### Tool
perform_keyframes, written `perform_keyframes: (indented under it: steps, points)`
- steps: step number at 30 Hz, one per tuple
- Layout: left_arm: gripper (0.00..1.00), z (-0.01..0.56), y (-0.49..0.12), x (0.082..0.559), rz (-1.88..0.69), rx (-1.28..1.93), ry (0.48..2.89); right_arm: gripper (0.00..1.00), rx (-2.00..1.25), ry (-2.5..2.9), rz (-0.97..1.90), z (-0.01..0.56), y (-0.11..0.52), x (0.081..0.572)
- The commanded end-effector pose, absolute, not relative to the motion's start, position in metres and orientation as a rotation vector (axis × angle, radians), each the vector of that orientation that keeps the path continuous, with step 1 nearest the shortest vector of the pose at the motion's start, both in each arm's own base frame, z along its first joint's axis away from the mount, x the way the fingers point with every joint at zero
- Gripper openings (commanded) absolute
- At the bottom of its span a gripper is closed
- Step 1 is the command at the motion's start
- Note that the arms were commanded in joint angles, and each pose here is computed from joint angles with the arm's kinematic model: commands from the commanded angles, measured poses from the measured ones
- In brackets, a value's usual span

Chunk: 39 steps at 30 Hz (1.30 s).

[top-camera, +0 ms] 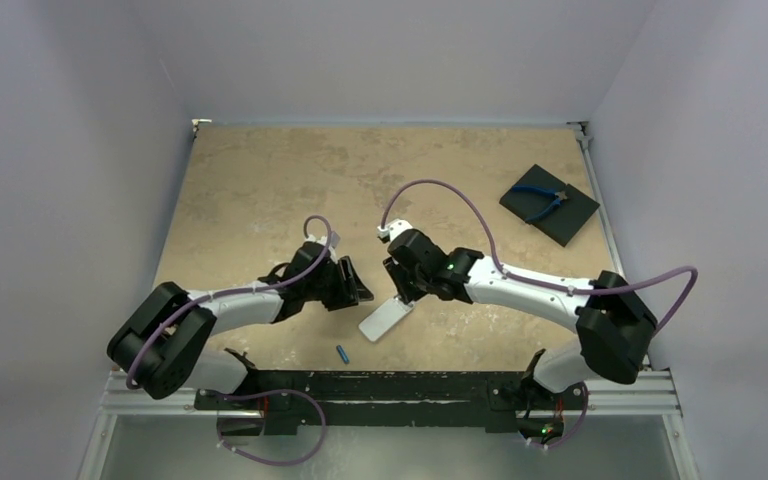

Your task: Load the batteries into the remote control

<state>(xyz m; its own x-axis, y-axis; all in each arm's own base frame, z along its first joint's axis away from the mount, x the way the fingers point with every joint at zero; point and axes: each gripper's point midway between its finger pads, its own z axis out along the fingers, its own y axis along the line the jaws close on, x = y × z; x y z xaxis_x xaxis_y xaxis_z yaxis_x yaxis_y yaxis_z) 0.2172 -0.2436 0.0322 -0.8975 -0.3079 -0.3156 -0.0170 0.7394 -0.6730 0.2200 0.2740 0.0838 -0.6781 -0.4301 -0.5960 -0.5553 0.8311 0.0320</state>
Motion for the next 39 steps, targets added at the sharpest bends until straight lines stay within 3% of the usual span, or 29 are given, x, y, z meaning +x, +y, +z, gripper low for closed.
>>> perform_keyframes:
  steps: [1,39]
  points:
    - [0.46,0.037,-0.256,0.214,-1.037,-0.224,2.504,0.37,-0.636,2.410,0.312,0.090,0.269,0.219]
    - [0.44,0.031,-0.301,0.162,-1.083,-0.124,2.536,0.38,-0.467,2.396,0.453,0.080,0.267,0.207]
